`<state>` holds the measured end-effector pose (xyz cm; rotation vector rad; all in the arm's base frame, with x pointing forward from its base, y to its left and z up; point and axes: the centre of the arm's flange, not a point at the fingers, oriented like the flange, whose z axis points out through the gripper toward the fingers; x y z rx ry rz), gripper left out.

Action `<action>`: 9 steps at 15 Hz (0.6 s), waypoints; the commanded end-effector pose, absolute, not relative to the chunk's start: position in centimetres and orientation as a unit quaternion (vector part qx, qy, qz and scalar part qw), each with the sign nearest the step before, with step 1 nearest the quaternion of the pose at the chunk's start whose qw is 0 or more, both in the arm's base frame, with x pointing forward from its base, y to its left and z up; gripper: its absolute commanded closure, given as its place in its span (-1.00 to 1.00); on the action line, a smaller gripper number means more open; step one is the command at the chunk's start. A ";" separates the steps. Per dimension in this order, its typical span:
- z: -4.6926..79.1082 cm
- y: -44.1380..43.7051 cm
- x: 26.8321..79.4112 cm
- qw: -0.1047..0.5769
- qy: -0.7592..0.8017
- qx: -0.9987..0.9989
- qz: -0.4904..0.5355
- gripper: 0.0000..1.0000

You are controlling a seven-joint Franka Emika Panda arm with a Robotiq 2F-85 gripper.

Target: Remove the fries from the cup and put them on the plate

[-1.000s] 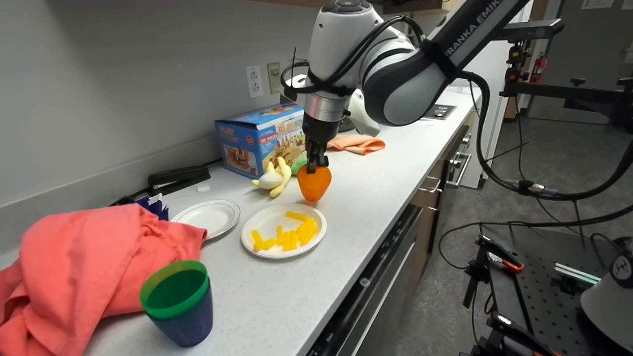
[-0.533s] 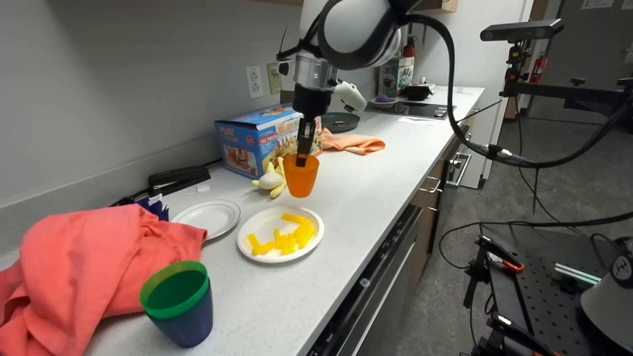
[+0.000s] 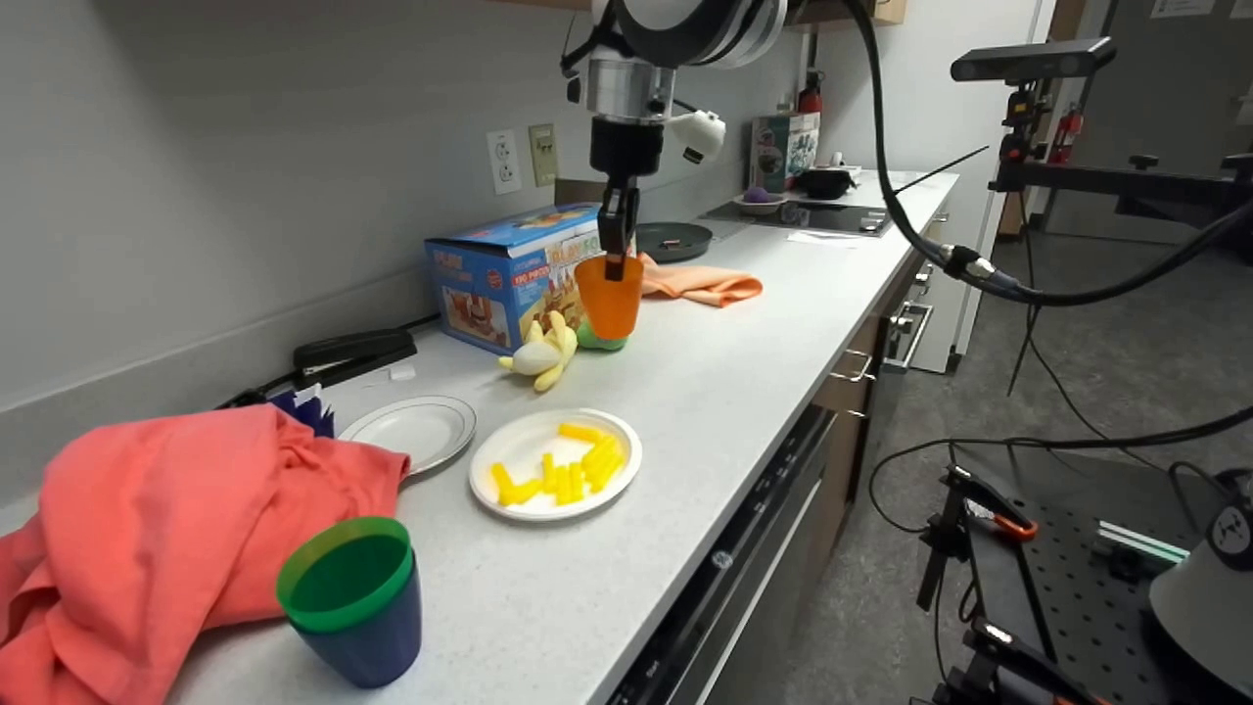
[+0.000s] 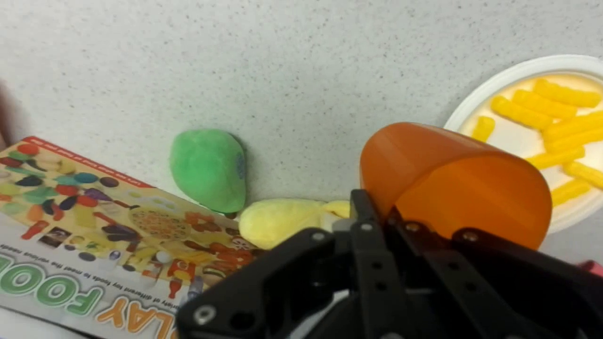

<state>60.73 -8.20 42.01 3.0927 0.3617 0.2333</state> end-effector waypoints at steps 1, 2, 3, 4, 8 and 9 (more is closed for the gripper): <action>42.6 -6.9 61.2 0.052 0.109 0.991 0.059 0.98; 42.4 -6.5 61.2 0.059 0.108 0.991 0.061 0.98; 42.3 -6.2 61.2 0.063 0.106 0.990 0.063 0.98; 42.2 -5.9 61.2 0.066 0.103 0.990 0.066 0.98; 41.8 -5.3 61.3 0.070 0.095 0.990 0.074 0.98; 41.7 -5.2 61.3 0.069 0.092 0.990 0.077 0.98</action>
